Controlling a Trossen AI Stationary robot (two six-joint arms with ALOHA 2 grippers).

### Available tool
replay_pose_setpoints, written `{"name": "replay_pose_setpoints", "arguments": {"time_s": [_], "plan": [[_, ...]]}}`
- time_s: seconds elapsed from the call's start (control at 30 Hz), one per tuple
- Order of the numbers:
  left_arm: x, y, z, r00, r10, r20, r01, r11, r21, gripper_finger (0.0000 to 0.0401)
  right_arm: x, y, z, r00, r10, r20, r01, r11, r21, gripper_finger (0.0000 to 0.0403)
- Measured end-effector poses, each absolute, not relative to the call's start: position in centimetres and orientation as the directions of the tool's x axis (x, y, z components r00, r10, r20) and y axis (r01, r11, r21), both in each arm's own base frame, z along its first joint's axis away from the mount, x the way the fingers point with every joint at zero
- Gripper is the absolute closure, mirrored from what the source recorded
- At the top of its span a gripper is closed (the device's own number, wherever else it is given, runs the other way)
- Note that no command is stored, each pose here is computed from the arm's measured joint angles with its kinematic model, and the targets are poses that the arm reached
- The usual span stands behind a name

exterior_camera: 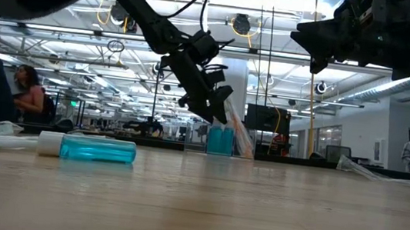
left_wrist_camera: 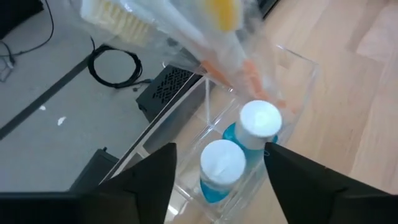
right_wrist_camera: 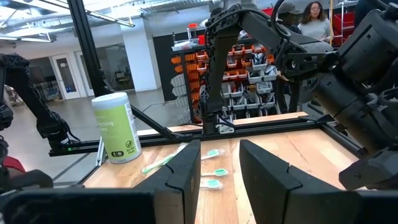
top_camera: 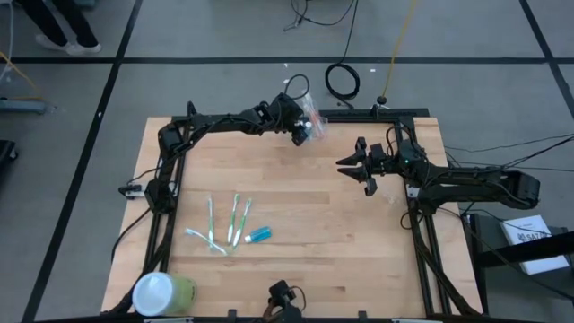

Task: Pick & Place toothbrushing station
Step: Put the blue mouthwash into the transparent organizer

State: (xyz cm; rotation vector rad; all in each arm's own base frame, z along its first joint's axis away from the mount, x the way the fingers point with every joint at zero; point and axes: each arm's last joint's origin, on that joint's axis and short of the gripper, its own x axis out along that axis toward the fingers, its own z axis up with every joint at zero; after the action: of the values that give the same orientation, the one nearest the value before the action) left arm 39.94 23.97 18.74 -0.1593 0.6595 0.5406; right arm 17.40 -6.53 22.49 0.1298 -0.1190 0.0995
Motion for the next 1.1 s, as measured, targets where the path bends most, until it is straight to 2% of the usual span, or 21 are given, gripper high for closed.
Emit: {"name": "replay_pose_setpoints", "arguments": {"time_s": [0.17,0.53,0.73,0.9,1.1], "plan": [[39.8,23.7,20.1,0.677,0.433,-0.595,-0.518,0.855,0.034,0.0129,17.4,-6.5,22.5,0.988,0.092,0.125,-0.107,0.987,0.123,0.0299],[37.3,21.8,26.0,0.685,0.425,-0.592,-0.451,0.885,0.113,0.0127,17.4,-6.5,22.5,0.988,0.092,0.124,-0.107,0.987,0.123,0.0299],[34.9,17.5,30.1,0.705,0.243,-0.666,-0.274,0.96,0.06,0.0127,17.4,-6.5,22.5,0.988,0.091,0.124,-0.107,0.987,0.123,0.0299],[32.6,13.3,32.3,0.643,0.147,-0.752,-0.223,0.975,0.0,0.0127,17.4,-6.5,22.5,0.988,0.092,0.122,-0.107,0.987,0.123,0.0299],[30.6,7.2,33.3,0.718,0.027,-0.695,-0.096,0.993,-0.061,0.0128,17.4,-6.5,22.5,0.988,0.092,0.124,-0.107,0.987,0.123,0.0299]]}}
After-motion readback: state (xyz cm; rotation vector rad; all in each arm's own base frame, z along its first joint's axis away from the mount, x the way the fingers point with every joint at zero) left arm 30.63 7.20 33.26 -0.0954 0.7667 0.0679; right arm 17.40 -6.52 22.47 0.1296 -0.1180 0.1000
